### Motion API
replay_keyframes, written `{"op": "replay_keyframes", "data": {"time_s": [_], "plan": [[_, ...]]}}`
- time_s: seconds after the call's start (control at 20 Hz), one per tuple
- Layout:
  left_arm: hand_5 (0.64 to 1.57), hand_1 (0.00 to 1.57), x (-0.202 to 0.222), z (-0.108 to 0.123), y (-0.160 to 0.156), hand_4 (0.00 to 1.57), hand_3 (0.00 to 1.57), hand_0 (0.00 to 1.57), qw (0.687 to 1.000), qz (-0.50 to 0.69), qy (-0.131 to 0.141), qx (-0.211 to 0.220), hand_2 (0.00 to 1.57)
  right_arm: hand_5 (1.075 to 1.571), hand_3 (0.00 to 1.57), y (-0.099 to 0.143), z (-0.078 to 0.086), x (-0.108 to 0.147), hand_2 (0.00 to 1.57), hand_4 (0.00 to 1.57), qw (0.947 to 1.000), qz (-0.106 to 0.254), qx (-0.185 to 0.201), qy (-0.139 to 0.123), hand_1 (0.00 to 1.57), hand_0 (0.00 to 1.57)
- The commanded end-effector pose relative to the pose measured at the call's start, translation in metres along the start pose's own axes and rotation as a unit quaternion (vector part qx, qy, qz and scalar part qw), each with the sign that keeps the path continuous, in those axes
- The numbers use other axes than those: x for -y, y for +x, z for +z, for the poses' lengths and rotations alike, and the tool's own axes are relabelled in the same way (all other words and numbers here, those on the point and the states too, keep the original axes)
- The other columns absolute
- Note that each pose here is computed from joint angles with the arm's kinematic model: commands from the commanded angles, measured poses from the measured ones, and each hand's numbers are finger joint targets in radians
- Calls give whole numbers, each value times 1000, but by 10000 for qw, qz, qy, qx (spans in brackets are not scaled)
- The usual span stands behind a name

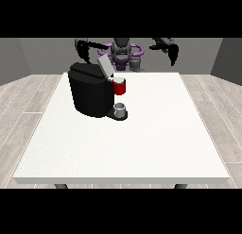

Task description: Insert the coffee pod into the coffee machine and close the lid

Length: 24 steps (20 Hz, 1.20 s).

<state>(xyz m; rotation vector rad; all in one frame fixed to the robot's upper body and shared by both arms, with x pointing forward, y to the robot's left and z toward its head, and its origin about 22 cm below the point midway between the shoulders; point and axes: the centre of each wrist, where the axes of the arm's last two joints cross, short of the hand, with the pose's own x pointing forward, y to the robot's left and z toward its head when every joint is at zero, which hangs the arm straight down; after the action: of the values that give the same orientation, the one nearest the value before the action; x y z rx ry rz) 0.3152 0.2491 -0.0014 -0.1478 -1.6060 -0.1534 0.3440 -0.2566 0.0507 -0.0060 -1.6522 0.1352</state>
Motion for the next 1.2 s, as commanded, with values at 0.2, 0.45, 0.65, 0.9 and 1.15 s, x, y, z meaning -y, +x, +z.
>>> {"op": "replay_keyframes", "data": {"time_s": [0.2,0.45,0.65,0.9,1.15], "plan": [[1571,0,-3,11,26,0,0,0,9998,-43,-69,170,0,1571,0,-23,-9,-15,0,0,9998,175,0,8,0,0],[1571,0,-13,12,25,0,0,0,9993,-33,183,321,0,1571,0,8,-32,-27,0,0,9987,288,243,356,0,0],[1571,0,-20,16,28,0,0,0,9985,-146,317,431,0,1571,0,24,-44,-23,0,0,9986,284,182,407,0,0],[1571,0,-12,9,30,0,0,0,9981,-262,439,350,0,1571,0,20,-46,-40,0,0,9973,294,242,628,0,0],[1571,0,11,10,34,0,0,0,9979,-294,251,514,0,1571,0,14,-52,-31,0,0,9972,446,372,465,0,0]]}}
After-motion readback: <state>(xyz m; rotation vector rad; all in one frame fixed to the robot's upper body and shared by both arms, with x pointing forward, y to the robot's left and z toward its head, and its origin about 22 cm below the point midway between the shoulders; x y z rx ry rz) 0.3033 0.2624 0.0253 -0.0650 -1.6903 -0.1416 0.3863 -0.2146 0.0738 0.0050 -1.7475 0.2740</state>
